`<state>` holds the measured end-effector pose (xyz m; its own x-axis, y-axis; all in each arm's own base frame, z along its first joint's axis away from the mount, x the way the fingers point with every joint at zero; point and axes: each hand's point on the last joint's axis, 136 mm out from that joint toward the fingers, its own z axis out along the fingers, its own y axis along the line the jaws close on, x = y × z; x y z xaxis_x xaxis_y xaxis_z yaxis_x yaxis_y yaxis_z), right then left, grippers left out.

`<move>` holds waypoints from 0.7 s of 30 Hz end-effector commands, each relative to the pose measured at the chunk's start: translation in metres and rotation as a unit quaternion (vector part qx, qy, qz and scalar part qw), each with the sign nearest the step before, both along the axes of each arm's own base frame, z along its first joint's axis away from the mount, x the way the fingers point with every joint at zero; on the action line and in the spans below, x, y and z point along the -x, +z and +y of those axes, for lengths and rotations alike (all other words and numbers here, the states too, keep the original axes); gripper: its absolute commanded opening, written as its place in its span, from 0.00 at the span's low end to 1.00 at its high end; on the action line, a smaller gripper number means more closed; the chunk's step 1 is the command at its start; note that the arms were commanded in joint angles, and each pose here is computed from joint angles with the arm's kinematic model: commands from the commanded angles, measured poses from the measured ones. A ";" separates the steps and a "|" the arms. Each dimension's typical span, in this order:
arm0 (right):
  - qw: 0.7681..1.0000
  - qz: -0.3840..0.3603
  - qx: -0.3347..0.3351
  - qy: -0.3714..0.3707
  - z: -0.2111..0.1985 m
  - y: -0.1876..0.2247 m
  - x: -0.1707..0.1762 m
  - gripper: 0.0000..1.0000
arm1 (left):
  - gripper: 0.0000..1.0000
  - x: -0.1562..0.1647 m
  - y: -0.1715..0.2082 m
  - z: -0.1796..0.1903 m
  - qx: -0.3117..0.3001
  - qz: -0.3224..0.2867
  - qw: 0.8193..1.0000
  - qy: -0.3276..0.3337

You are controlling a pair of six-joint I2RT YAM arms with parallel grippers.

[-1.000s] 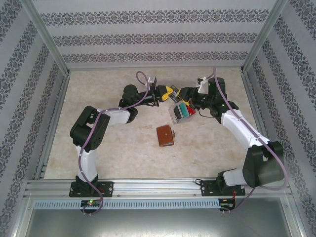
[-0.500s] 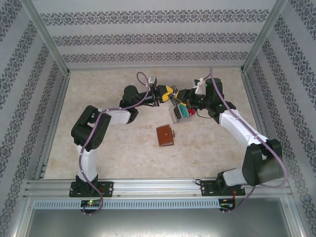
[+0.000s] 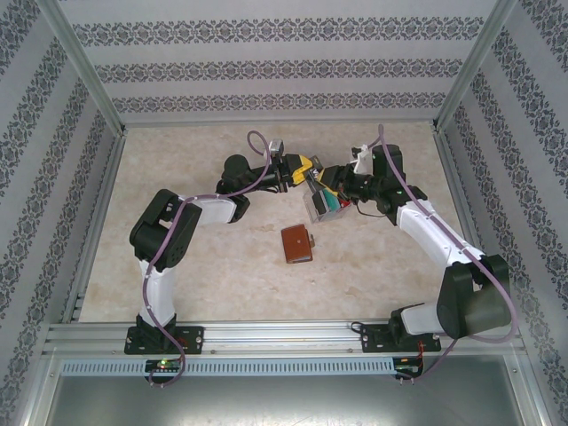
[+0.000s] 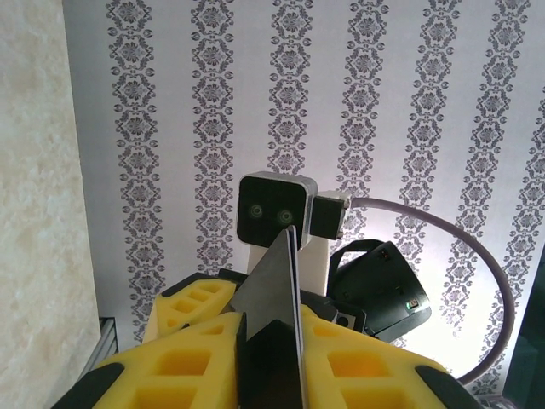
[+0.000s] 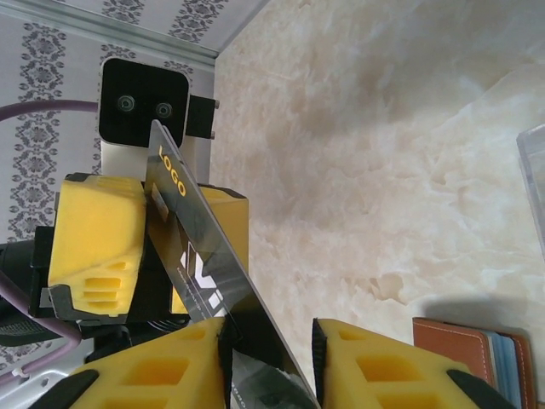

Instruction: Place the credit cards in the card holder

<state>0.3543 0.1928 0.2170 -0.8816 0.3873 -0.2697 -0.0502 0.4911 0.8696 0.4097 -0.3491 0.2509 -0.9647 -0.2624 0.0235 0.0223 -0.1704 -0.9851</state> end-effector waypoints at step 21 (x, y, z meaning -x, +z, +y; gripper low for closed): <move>0.999 0.045 0.025 0.000 -0.016 -0.031 0.020 0.25 | 0.20 0.002 0.039 0.004 0.042 -0.071 0.997 0.010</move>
